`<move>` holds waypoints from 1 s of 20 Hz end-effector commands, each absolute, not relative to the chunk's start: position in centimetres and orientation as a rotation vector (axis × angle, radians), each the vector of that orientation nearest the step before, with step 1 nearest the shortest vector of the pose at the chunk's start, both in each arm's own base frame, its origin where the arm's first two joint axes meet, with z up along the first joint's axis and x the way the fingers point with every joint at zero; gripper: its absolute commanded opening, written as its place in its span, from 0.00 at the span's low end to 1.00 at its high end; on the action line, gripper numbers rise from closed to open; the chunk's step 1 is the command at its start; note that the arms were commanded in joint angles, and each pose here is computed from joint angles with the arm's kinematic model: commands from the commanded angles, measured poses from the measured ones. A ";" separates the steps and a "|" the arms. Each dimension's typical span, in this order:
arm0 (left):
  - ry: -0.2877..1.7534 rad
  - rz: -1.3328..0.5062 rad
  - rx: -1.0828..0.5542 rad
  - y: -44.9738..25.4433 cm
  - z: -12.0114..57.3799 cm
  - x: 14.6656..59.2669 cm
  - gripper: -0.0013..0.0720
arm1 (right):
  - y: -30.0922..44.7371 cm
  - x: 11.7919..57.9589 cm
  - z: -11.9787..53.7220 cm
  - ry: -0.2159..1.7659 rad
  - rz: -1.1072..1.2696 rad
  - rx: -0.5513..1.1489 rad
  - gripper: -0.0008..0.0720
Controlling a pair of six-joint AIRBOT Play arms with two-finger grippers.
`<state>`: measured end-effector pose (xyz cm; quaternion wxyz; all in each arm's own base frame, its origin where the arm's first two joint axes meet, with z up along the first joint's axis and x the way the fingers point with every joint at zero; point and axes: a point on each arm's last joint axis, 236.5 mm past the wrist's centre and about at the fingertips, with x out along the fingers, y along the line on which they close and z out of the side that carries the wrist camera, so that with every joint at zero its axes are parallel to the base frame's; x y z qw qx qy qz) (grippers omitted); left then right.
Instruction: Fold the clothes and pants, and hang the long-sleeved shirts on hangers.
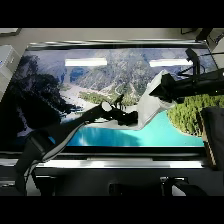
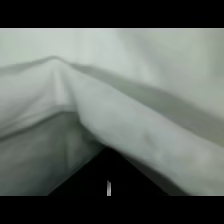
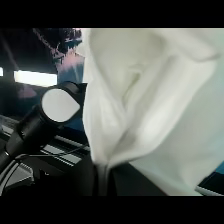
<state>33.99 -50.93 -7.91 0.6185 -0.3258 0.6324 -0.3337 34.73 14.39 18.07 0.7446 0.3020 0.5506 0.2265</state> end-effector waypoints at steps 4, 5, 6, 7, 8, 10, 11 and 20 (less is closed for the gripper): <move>1.302 -0.813 -0.919 -56.2 -5.0 34.7 0.04 | 13.7 34.8 16.7 1.246 0.412 0.659 0.06; 1.311 -0.846 -0.860 -54.7 -5.1 35.3 0.04 | 14.2 35.4 16.3 1.244 0.425 0.652 0.06; 1.329 -0.864 -0.779 -52.5 -5.4 36.1 0.04 | 15.0 36.0 15.8 1.241 0.441 0.645 0.06; 1.341 -0.874 -0.686 -49.7 -5.6 37.1 0.04 | 16.3 36.7 15.1 1.245 0.465 0.644 0.06; 1.341 -0.868 -0.594 -46.1 -5.3 38.7 0.04 | 17.8 37.2 14.2 1.260 0.491 0.642 0.06; 1.297 -0.816 -0.494 -38.5 -2.5 42.7 0.04 | 21.2 38.3 11.9 1.293 0.532 0.661 0.06; 1.245 -0.779 -0.490 -34.6 0.1 44.8 0.04 | 23.4 39.0 10.6 1.307 0.554 0.689 0.06; 0.683 -0.642 -0.423 -17.5 25.8 45.1 0.04 | 39.8 37.9 -3.3 1.573 0.655 0.999 0.88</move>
